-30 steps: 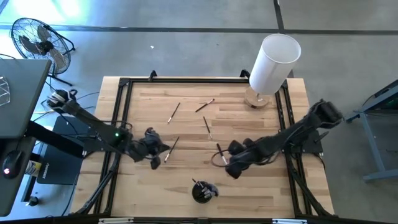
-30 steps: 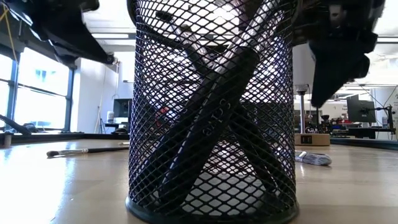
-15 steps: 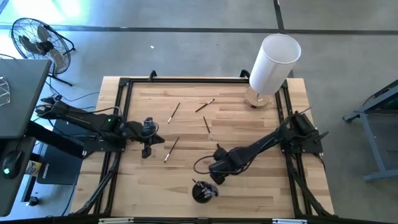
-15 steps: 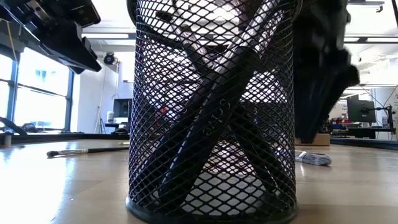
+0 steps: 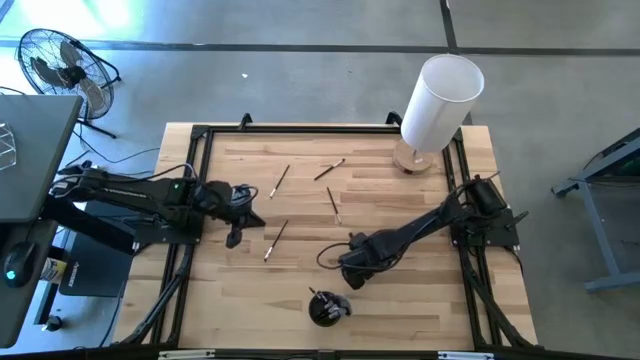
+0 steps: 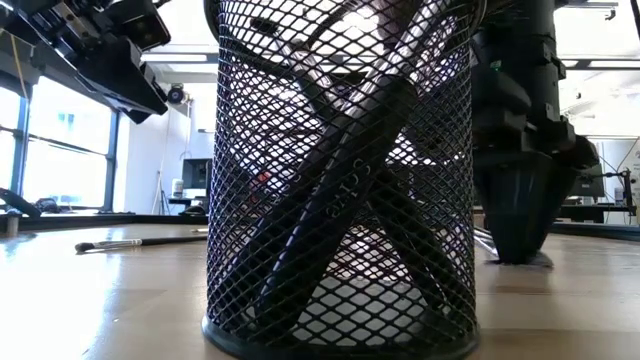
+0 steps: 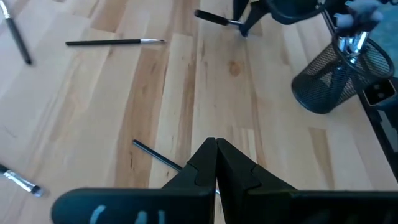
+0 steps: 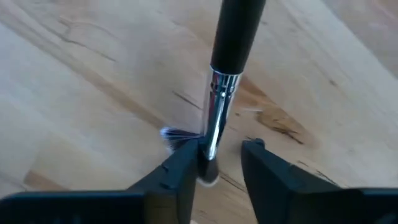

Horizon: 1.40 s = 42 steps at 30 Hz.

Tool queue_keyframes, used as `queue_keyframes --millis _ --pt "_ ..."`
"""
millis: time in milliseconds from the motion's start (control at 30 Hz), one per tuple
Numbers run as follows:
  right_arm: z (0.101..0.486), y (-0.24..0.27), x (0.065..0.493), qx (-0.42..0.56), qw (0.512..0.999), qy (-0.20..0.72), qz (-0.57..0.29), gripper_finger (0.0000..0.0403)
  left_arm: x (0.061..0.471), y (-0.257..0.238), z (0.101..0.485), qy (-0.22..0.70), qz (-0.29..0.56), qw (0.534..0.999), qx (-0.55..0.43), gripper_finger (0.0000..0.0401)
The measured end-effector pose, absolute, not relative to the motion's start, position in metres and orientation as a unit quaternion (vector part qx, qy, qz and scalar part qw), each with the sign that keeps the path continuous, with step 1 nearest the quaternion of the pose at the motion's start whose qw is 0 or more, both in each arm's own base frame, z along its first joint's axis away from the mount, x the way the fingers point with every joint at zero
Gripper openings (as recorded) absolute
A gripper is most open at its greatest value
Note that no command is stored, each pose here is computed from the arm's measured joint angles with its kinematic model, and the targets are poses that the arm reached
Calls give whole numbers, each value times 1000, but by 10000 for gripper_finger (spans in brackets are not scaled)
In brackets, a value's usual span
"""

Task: Put items in baskets/containers
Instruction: Put the black powder brush into the black pen holder

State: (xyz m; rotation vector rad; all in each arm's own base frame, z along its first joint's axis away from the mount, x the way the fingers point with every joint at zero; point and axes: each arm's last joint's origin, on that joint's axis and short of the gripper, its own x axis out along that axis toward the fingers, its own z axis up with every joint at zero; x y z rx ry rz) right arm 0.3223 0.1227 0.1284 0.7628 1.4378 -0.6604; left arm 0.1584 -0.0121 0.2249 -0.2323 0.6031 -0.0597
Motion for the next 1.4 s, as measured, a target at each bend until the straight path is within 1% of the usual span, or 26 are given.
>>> queue_keyframes --millis 67,133,167,300,367,467,600,667,733,833,933,1033,1100,1300,1400 --pt "127 122 321 324 640 637 -284 78 158 -11 225 296 -26 948 -116 0" --pt "128 120 321 310 646 644 -269 29 159 -11 225 295 -23 948 -115 0" --pt "129 119 321 302 650 647 -260 18 160 -11 225 293 -20 949 -114 0" --pt "143 110 320 309 658 641 -248 21 166 -11 227 275 -12 955 -109 1" --pt "157 102 318 310 672 626 -245 11 169 -11 229 270 -14 958 -98 9" --pt "192 92 317 328 713 578 -224 10 177 -12 236 257 -27 963 -77 31" --pt "228 73 309 344 747 534 -197 7 190 -12 250 238 -35 969 -53 75" --pt "249 63 306 366 766 499 -172 7 199 -13 257 230 -41 972 -24 98" --pt "265 52 302 386 776 475 -154 9 206 -14 265 228 -29 973 13 116" --pt "283 40 299 417 785 441 -122 9 219 -21 280 218 9 970 110 126" --pt "297 29 295 437 794 413 -90 7 231 -31 299 209 46 947 240 128" --pt "305 20 294 452 797 394 -68 8 246 -41 313 218 87 907 350 128" --pt "311 16 294 462 801 377 -49 9 256 -45 319 228 102 879 406 128" --pt "321 13 304 481 809 338 20 7 289 -52 329 264 136 805 513 128" --pt "322 14 305 484 808 335 36 7 304 -54 330 282 132 769 559 128"
